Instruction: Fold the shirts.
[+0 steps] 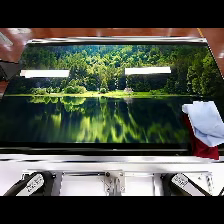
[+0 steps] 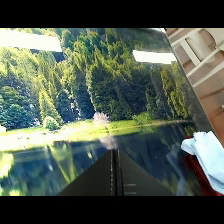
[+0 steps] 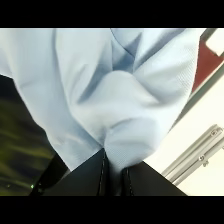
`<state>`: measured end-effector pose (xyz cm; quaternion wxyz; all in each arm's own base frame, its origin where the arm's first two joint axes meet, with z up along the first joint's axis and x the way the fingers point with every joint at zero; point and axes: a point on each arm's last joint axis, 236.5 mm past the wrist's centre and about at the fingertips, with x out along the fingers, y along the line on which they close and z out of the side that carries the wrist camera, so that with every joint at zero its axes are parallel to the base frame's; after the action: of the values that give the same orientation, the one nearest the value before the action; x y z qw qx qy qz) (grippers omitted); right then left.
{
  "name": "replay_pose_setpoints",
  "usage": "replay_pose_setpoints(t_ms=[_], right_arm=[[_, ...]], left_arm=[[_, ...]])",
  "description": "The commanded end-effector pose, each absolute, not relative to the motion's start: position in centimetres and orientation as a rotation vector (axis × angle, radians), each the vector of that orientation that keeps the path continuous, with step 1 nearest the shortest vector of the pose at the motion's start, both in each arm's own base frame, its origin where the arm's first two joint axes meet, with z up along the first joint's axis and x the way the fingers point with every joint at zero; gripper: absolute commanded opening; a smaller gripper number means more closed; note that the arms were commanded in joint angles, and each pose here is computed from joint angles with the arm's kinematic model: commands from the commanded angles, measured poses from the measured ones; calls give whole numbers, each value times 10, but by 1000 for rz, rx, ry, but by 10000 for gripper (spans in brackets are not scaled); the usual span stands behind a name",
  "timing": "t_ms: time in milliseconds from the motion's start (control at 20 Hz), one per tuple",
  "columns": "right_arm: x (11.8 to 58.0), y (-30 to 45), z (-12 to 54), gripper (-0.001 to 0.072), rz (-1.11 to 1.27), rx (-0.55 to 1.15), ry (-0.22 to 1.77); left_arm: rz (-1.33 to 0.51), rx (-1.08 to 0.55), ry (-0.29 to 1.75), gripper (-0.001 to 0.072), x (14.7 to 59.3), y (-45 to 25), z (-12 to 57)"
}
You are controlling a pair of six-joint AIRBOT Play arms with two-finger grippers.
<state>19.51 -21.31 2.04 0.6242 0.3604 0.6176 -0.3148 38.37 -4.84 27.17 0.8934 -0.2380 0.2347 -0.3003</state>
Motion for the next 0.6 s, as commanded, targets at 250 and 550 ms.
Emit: replay_pose_setpoints(t_ms=[250, 550], right_arm=[[167, -199, -32, 466, -778, 855, 1512], [105, -201, -6, 587, -823, 702, 1791]], left_arm=[[-642, -490, 503, 38, 379, -52, 270], [-642, -490, 503, 38, 379, -52, 270]])
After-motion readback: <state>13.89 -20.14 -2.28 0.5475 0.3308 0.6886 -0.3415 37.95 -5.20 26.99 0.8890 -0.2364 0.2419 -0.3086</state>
